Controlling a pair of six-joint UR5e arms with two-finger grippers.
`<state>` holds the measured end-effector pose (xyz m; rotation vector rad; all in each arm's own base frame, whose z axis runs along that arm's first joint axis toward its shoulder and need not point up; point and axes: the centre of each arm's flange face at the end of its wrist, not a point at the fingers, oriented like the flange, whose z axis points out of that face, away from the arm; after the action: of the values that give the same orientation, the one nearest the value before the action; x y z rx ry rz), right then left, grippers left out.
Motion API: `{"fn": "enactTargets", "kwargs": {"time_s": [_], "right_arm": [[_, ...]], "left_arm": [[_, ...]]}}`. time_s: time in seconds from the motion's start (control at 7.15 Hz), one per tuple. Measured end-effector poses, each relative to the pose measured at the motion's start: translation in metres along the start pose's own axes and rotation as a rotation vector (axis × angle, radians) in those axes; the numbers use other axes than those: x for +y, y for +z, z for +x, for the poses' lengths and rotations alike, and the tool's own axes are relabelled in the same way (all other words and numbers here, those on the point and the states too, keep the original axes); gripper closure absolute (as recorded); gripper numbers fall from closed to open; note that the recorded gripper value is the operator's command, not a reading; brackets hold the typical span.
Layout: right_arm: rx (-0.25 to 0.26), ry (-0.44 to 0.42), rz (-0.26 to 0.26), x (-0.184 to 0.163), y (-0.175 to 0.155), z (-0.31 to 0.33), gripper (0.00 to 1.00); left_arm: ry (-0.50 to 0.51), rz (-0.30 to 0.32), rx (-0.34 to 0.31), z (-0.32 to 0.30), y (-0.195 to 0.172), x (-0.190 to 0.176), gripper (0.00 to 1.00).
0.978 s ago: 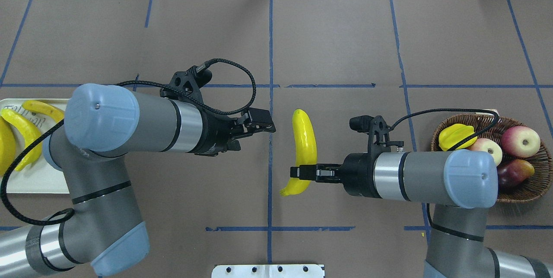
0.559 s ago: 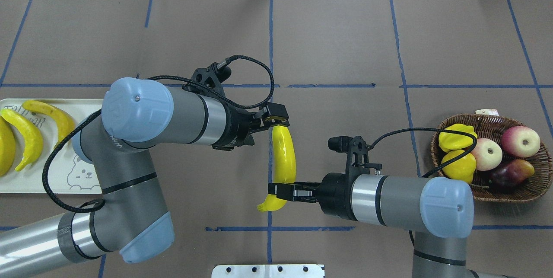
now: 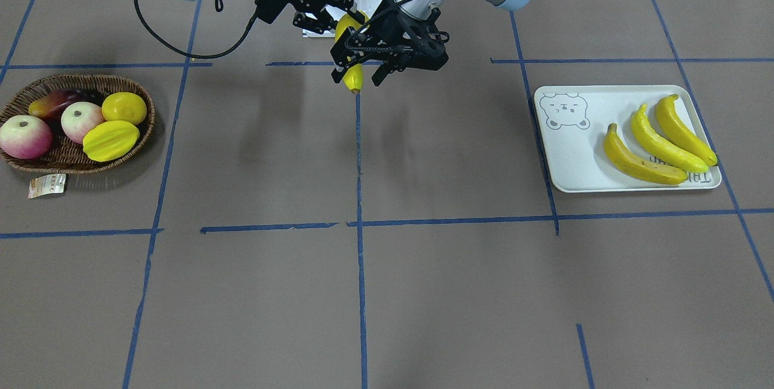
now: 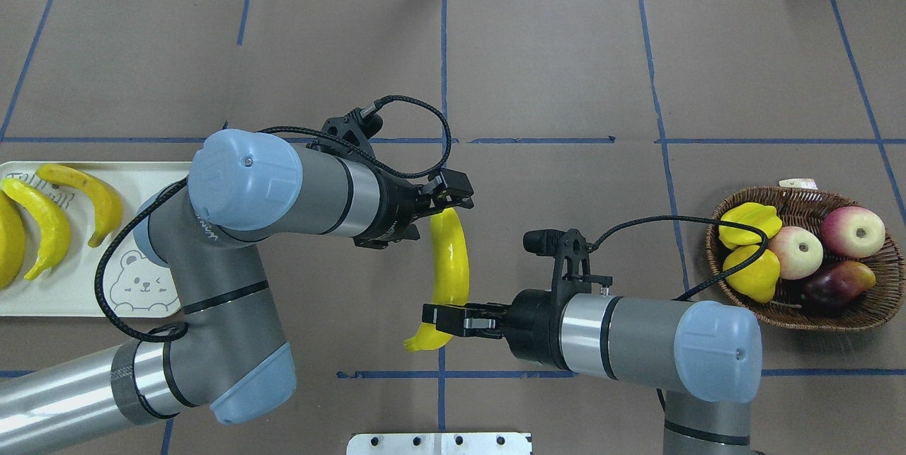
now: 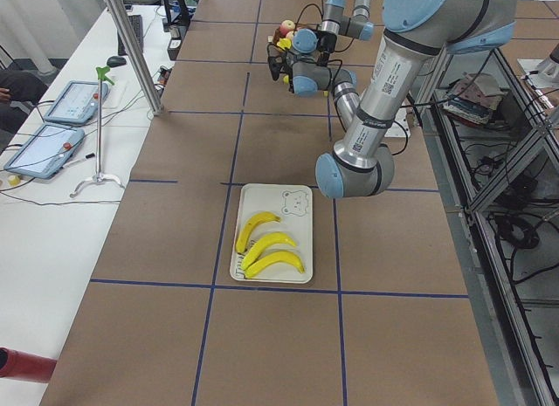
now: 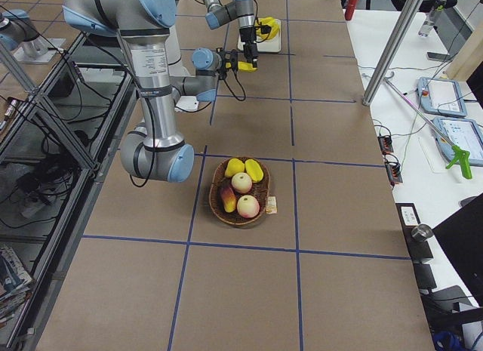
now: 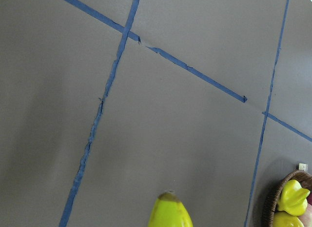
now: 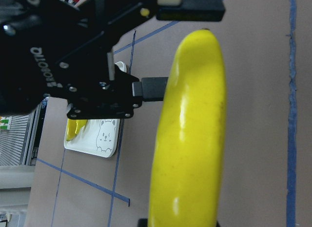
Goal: Transfer all bananas from basket to plate
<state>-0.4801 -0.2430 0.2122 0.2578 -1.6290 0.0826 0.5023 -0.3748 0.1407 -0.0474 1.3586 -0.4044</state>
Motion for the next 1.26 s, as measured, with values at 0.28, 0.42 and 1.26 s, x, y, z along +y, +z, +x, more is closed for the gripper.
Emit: {"fn": "enactTargets", "kwargs": {"time_s": [0.28, 0.42, 1.26], "right_arm": [[-0.001, 0.000, -0.001, 0.0005, 0.0013, -0.0008, 0.88], [0.000, 0.000, 0.000, 0.0006, 0.0017, -0.0005, 0.88], [0.012, 0.000, 0.001, 0.0003, 0.0047, 0.0042, 0.88]], "left_arm": [[-0.014, -0.005, 0.000, 0.0007, 0.0022, 0.0021, 0.17], [-0.018, -0.007, 0.002, 0.0019, 0.0020, 0.0031, 0.23], [-0.045, -0.021, 0.003, 0.0030, 0.0037, 0.0110, 0.44]]}}
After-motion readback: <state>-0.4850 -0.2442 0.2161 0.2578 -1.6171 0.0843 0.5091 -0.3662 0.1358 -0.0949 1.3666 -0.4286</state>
